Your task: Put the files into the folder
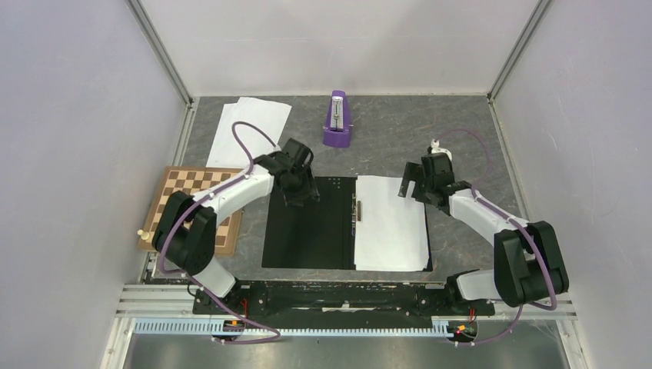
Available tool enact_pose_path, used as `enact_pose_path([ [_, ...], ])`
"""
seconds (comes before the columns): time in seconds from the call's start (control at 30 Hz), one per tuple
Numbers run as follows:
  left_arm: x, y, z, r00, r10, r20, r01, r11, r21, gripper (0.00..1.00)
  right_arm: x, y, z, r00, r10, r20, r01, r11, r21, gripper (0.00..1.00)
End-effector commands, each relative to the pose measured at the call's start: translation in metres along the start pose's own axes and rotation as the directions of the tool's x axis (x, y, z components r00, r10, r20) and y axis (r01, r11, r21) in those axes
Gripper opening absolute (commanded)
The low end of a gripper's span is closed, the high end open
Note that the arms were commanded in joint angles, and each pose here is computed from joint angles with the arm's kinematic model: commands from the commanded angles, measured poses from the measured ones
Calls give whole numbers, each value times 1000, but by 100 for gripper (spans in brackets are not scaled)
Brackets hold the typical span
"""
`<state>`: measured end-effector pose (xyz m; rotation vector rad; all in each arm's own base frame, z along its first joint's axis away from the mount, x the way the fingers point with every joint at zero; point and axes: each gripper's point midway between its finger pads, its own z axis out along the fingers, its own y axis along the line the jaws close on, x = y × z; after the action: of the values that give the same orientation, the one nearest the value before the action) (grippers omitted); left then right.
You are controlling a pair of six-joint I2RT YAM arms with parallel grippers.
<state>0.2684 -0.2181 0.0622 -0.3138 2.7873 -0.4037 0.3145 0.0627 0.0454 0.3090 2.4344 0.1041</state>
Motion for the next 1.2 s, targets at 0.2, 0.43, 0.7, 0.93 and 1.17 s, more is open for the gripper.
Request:
enact_pose_path([
  [0.2, -202, 44, -53, 919, -177, 352, 173, 984, 43, 63, -49, 178, -27, 992, -38, 117, 84, 905, -417, 98],
  [0.43, -295, 111, -37, 841, -275, 467, 274, 959, 70, 64, -52, 304, -15, 994, -18, 107, 83, 769, -634, 98],
  [0.7, -354, 204, -12, 747, -373, 550, 450, 893, -5, 64, -31, 407, 21, 997, -15, 73, 64, 673, -737, 98],
  [0.93, -380, 267, -5, 654, -437, 617, 581, 813, -41, 64, -16, 430, 49, 998, -18, 59, 57, 639, -767, 98],
  [1.17, -380, 307, 22, 565, -551, 613, 691, 723, 12, 64, 0, 422, 56, 996, -55, 67, 87, 625, -776, 98],
])
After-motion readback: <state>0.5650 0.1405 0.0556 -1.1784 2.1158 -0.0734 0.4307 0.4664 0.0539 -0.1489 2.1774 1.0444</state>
